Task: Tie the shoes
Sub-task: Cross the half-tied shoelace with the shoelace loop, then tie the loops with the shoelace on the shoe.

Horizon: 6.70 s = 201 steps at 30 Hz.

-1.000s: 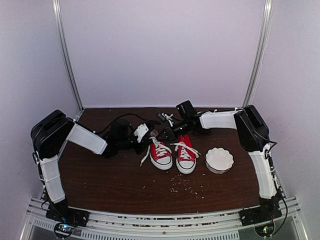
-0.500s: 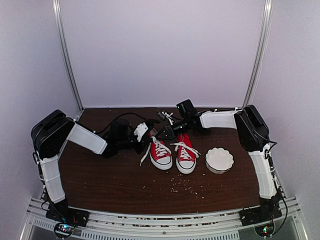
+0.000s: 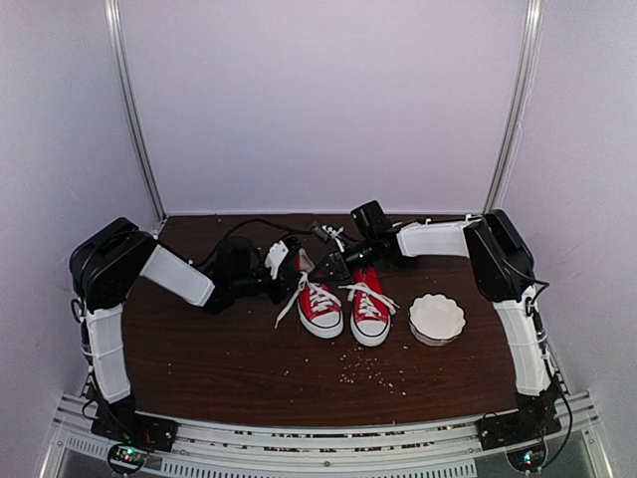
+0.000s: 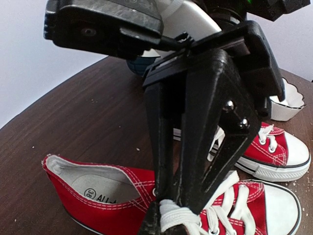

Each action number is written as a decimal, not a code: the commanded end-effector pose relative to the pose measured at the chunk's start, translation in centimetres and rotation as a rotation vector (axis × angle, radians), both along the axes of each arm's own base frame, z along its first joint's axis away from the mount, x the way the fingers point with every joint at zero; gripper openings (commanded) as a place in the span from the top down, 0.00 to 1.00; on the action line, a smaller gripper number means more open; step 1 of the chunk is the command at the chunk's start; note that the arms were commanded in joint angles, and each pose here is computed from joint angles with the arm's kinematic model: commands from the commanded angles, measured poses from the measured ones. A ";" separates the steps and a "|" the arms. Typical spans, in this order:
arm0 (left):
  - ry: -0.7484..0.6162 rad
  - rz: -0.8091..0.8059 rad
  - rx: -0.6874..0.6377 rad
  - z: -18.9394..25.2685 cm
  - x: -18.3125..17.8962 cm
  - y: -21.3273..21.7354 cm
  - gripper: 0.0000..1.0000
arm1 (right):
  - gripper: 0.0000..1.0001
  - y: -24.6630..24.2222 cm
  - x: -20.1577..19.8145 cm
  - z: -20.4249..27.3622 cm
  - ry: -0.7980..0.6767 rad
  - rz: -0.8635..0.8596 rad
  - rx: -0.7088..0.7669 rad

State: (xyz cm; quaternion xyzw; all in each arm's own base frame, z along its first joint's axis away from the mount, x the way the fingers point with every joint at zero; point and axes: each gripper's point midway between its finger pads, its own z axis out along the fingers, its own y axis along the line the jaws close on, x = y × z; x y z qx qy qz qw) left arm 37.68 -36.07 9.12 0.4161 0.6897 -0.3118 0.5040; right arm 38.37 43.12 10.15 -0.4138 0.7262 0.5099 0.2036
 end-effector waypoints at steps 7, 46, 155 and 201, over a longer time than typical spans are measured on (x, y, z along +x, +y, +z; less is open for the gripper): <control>-0.042 -0.078 -0.101 2.6 -0.1 -1.0 1.00 | 1.00 0.8 1.0 1.4 -0.046 -0.031 0.051; -0.059 -0.113 -0.037 1.5 0.8 -0.8 1.00 | 0.89 0.2 0.8 1.4 -0.045 -0.022 0.101; 0.116 0.162 0.002 -0.3 -2.6 2.1 0.45 | 1.00 -0.8 0.2 1.5 -0.017 -0.171 0.212; 0.215 0.095 0.101 -2.8 -3.3 1.1 1.00 | 1.00 -4.3 0.5 1.0 -0.063 -0.264 0.112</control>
